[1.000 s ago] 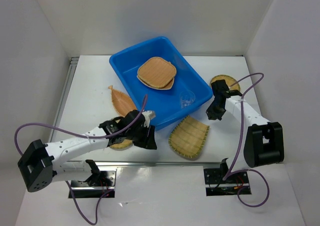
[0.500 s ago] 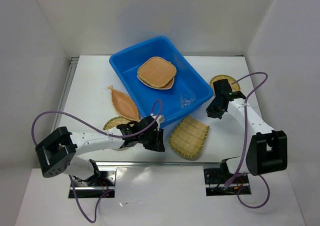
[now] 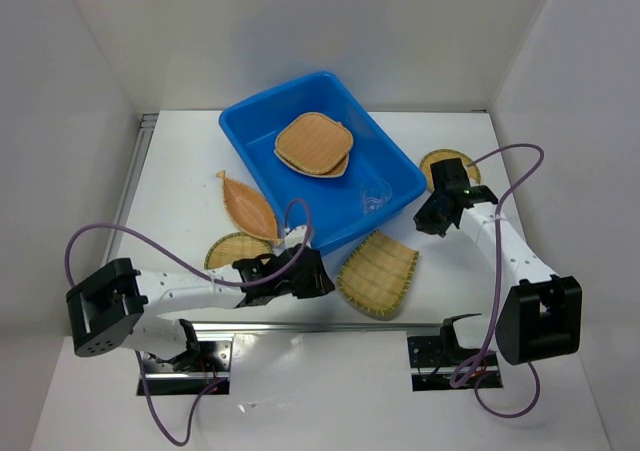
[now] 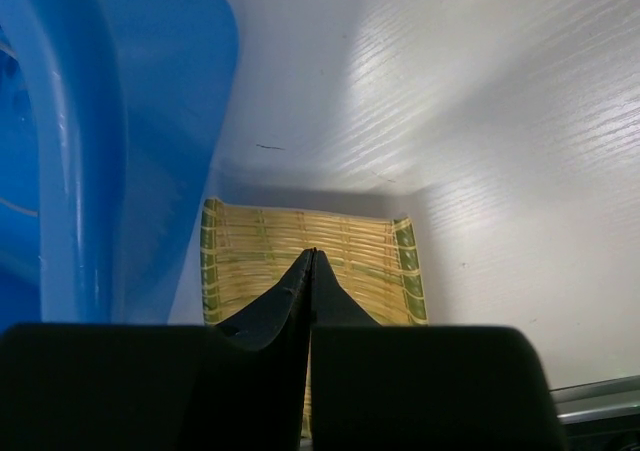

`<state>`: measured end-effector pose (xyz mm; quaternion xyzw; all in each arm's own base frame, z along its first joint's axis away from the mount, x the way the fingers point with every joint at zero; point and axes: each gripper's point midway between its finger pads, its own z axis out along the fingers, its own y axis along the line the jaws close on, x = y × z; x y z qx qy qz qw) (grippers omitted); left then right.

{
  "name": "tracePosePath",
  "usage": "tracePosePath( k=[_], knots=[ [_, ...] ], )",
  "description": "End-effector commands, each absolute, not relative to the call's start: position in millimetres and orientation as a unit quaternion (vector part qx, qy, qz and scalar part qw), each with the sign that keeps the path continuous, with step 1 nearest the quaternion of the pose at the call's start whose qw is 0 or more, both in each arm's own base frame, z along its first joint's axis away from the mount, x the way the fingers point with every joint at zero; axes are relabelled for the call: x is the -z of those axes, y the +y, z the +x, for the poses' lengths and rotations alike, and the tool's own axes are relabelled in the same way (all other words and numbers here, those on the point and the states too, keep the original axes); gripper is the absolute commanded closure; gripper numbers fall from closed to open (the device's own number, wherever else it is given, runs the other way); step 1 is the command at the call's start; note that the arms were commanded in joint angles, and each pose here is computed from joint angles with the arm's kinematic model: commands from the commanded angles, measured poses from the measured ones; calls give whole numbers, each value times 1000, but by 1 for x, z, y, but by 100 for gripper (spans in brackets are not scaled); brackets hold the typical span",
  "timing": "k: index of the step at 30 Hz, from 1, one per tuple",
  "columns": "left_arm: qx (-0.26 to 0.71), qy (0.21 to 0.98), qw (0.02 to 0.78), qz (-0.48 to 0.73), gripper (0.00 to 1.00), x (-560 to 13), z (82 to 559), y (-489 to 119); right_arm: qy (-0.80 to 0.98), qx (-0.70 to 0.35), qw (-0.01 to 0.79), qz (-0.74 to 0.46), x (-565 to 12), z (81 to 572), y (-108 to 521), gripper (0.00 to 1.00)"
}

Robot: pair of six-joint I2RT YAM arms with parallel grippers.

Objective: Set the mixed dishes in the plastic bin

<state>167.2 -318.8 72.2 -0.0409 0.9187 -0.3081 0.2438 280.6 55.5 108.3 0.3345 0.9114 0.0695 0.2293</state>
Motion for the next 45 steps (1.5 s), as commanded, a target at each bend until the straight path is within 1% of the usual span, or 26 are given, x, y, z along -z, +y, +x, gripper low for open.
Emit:
tracePosePath(
  k=[1, 3, 5, 7, 11, 15, 19, 20, 24, 28, 34, 35, 38, 40, 42, 43, 44, 45],
  knots=[
    [335, 897, 274, -89, 60, -89, 169, -330, 909, -76, 255, 322, -119, 294, 57, 99],
    [322, 897, 280, -114, 60, -84, 167, -328, 906, -82, 269, 317, -127, 301, 58, 99],
    [327, 894, 283, -114, 60, -88, 155, -335, 904, -80, 276, 318, -131, 304, 57, 99],
    [305, 896, 292, -133, 56, -79, 153, -333, 902, -83, 284, 314, -135, 308, 57, 99],
    [292, 896, 298, -153, 54, -71, 149, -340, 898, -91, 302, 307, -148, 314, 58, 98],
    [282, 891, 311, -174, 54, -66, 143, -347, 895, -91, 319, 299, -158, 316, 56, 98],
    [289, 873, 329, -216, 54, -71, 152, -351, 896, -102, 318, 292, -160, 311, 62, 98],
    [288, 873, 329, -216, 54, -68, 153, -353, 896, -102, 318, 292, -159, 309, 61, 97],
    [289, 874, 328, -212, 53, -66, 153, -372, 901, -104, 317, 277, -157, 304, 68, 97],
    [308, 864, 321, -235, 53, -68, 155, -382, 903, -105, 322, 264, -160, 303, 73, 95],
    [295, 868, 319, -240, 53, -50, 158, -396, 907, -99, 330, 243, -162, 300, 79, 95],
    [294, 869, 319, -239, 55, -49, 159, -398, 907, -97, 331, 240, -165, 300, 80, 95],
    [284, 872, 319, -237, 59, -39, 160, -403, 904, -105, 342, 235, -175, 302, 84, 94],
    [277, 875, 320, -235, 65, -32, 160, -406, 905, -107, 342, 230, -175, 301, 87, 94],
    [276, 875, 319, -238, 81, -30, 161, -411, 903, -109, 345, 230, -177, 300, 87, 94],
    [272, 877, 319, -237, 95, -29, 161, -410, 904, -107, 346, 226, -177, 300, 86, 93],
    [273, 875, 318, -241, 100, -29, 161, -410, 905, -104, 348, 223, -177, 300, 87, 93],
    [273, 875, 318, -241, 100, -31, 161, -411, 906, -102, 344, 223, -176, 298, 87, 93]
  ],
)
